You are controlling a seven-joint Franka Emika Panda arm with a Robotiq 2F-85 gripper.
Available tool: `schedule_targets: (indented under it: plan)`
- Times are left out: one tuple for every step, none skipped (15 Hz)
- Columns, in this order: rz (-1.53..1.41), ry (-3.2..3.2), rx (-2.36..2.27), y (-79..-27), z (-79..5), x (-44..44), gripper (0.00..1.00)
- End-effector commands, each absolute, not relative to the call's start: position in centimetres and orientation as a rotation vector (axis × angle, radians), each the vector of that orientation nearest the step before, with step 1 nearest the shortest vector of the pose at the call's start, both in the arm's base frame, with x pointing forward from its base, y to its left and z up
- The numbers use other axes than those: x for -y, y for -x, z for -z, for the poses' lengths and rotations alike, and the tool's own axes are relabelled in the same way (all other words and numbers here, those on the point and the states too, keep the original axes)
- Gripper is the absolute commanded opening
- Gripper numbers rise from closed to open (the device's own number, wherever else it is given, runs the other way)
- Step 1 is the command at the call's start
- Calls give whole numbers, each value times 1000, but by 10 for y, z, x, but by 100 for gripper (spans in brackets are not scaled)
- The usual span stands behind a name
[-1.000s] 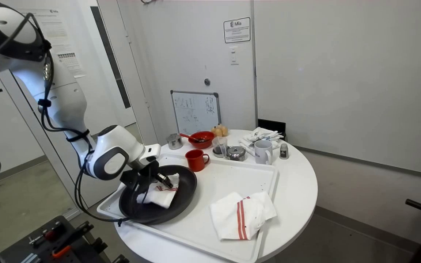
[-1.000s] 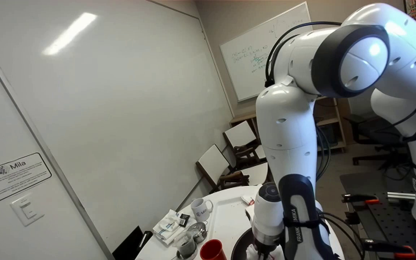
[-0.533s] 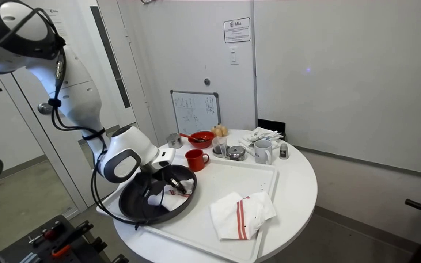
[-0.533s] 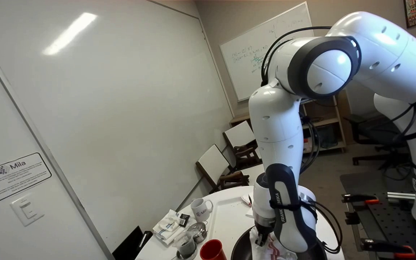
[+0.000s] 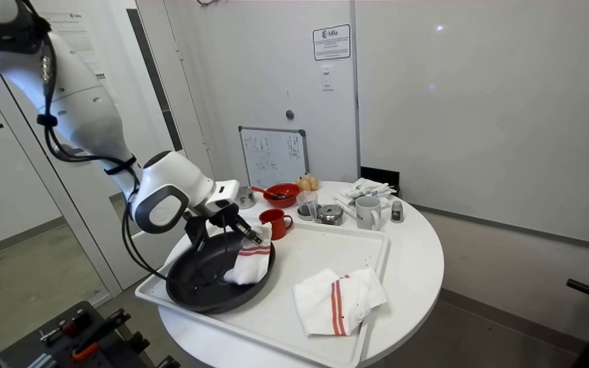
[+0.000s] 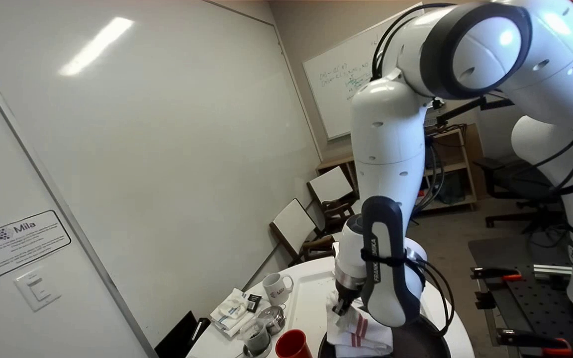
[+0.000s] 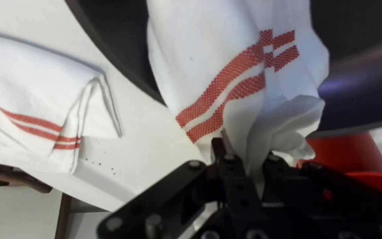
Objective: Wipe the pan with a towel
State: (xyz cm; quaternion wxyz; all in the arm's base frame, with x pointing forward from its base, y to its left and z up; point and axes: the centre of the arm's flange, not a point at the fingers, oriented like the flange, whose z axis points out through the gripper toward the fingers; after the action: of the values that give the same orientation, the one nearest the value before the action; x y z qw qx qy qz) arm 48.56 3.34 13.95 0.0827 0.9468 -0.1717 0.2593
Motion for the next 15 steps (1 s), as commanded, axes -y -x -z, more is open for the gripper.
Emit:
schedule_targets:
  plan:
    - [-917, -2768, 631, -422, -171, -10, 3]
    - [-944, -2751, 675, -418, -180, -3, 3]
    - [-969, -2732, 736, -414, -190, 7, 3]
    - [-986, -2716, 796, -410, -198, 17, 3]
    - [-1000, -2698, 855, -405, -206, 26, 3]
    - [-1009, -2683, 920, -400, -213, 38, 3]
    - [-1012, -2667, 981, -395, -220, 49, 3]
    - [-1012, -2654, 1043, -390, -225, 61, 3]
    - [-1000, -2653, 1099, -386, -229, 74, 3]
    - [-980, -2644, 1165, -380, -232, 87, 3]
    - [-965, -2646, 1212, -375, -233, 99, 3]
    - [-939, -2646, 1259, -370, -232, 112, 3]
    - [-914, -2648, 1299, -364, -231, 122, 3]
    - [-889, -2654, 1335, -359, -229, 133, 3]
    - [-872, -2659, 1375, -358, -228, 141, 3]
